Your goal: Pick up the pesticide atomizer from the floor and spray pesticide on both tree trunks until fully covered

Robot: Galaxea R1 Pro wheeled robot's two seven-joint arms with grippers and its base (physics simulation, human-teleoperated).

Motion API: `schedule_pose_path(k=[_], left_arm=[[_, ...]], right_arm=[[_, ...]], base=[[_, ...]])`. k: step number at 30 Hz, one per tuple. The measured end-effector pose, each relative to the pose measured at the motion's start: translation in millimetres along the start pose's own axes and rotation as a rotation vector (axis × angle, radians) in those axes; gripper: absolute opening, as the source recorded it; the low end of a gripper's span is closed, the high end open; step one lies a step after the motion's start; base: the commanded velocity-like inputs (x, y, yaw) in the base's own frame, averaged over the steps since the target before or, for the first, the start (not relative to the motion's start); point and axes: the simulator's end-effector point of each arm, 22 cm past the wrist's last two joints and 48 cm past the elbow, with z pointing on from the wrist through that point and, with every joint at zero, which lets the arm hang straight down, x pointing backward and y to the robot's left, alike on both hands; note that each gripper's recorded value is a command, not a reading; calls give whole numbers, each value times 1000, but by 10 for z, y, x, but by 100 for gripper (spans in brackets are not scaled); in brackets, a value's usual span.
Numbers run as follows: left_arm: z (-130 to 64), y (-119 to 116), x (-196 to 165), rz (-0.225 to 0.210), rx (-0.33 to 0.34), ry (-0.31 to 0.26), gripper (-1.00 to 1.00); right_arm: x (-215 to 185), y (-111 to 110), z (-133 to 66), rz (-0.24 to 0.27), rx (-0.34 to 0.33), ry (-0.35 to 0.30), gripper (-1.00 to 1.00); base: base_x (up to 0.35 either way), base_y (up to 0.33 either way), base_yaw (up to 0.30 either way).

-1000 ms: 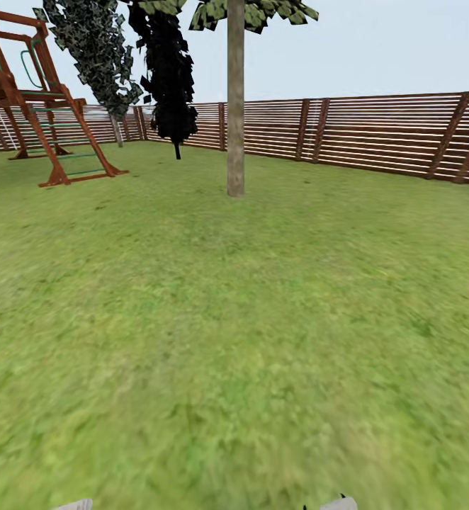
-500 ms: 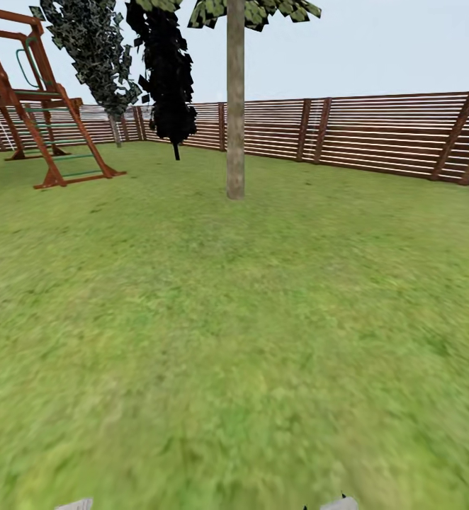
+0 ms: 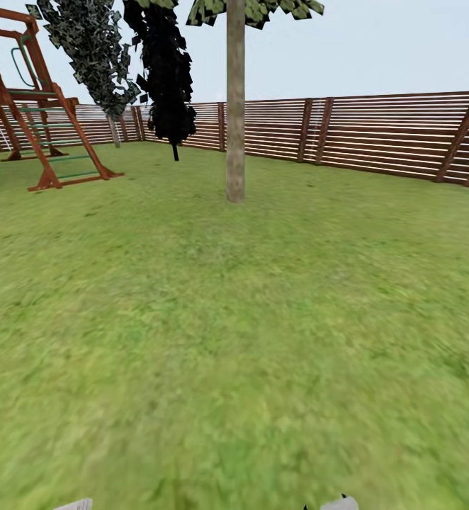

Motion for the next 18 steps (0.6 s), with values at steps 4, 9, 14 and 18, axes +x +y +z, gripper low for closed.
schedule_pose_path(k=[4, 9, 14, 18], left_arm=[[0, 0, 0, 0, 0, 0, -100], [0, 0, 0, 0, 0, 0, -100], [0, 0, 1, 0, 0, 0, -100], [0, 0, 0, 0, 0, 0, -100]], right_arm=[[0, 0, 0, 0, 0, 0, 100], [0, 0, 0, 0, 0, 0, 100], [0, 0, 0, 0, 0, 0, 100], [0, 0, 0, 0, 0, 0, 100]], base=[[339, 0, 0], [338, 0, 0], [338, 0, 0], [338, 0, 0]])
